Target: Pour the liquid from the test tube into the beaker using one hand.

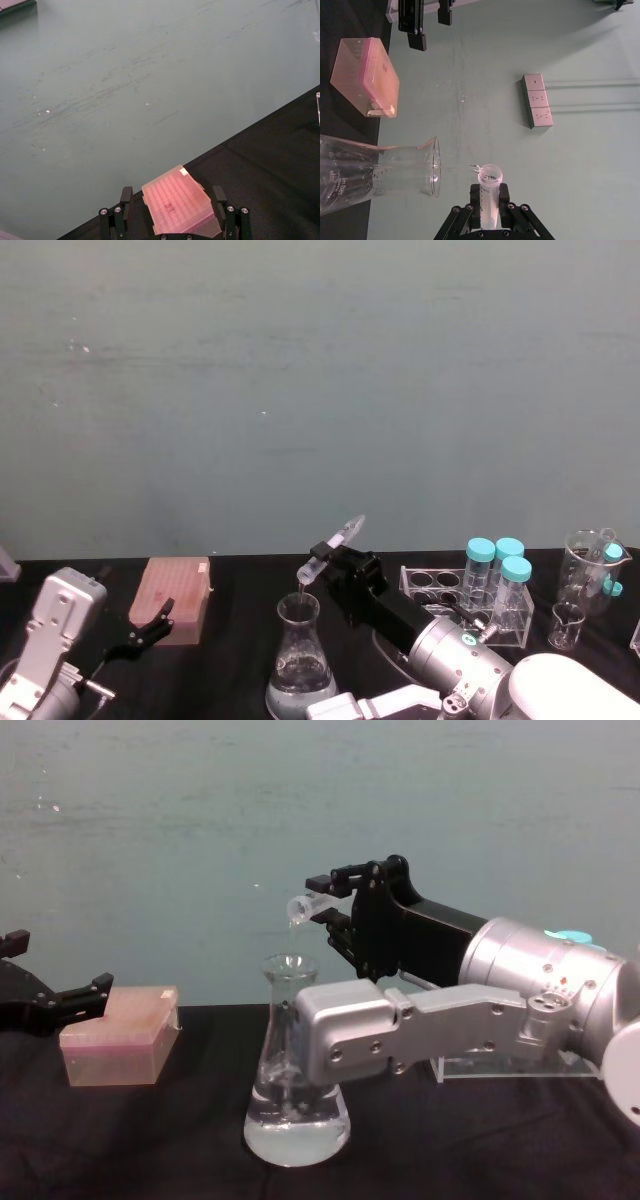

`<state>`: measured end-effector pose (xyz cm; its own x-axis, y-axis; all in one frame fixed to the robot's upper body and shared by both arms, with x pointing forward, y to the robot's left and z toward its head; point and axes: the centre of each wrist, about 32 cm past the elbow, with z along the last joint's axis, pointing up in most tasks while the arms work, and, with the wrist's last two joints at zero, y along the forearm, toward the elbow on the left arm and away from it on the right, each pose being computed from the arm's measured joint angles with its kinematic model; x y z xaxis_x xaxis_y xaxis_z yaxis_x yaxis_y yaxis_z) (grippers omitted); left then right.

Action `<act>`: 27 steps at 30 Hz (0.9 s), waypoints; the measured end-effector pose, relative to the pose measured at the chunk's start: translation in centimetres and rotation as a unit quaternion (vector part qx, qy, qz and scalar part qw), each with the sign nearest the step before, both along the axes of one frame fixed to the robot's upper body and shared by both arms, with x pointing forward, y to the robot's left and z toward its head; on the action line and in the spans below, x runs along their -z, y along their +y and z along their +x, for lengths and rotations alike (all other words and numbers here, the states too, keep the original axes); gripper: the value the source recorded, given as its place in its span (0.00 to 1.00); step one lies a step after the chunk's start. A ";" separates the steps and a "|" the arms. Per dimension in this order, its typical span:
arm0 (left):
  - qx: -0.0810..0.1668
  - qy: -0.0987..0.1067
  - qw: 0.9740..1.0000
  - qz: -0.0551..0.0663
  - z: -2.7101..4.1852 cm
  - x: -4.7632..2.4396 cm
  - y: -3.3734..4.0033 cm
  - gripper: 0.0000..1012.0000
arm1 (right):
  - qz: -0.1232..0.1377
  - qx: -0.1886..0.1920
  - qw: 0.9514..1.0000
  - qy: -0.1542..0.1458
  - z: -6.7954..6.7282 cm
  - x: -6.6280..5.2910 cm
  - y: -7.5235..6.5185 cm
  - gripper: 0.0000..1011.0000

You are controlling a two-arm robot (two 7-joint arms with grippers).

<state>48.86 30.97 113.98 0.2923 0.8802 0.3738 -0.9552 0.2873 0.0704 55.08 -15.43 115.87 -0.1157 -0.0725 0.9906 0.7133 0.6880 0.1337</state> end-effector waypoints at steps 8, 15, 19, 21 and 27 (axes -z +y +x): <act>0.000 0.000 1.000 0.000 0.00 0.00 0.00 0.99 | -0.003 0.001 1.000 -0.007 0.0 0.0 -0.1 0.21; 0.000 0.000 1.000 0.000 0.00 0.00 0.00 0.99 | -0.005 0.002 1.000 -0.012 0.0 -0.1 -0.1 0.21; 0.000 0.000 1.000 0.000 0.00 0.00 -0.01 0.99 | -0.006 0.003 1.000 -0.013 0.0 -0.1 -0.1 0.21; 0.000 0.000 1.000 0.000 0.00 0.00 0.00 0.99 | -0.007 0.003 1.000 -0.015 0.0 -0.1 0.0 0.21; 0.000 0.000 1.000 0.000 0.00 0.00 0.00 0.99 | -0.010 0.003 1.000 -0.020 0.1 -0.2 0.1 0.21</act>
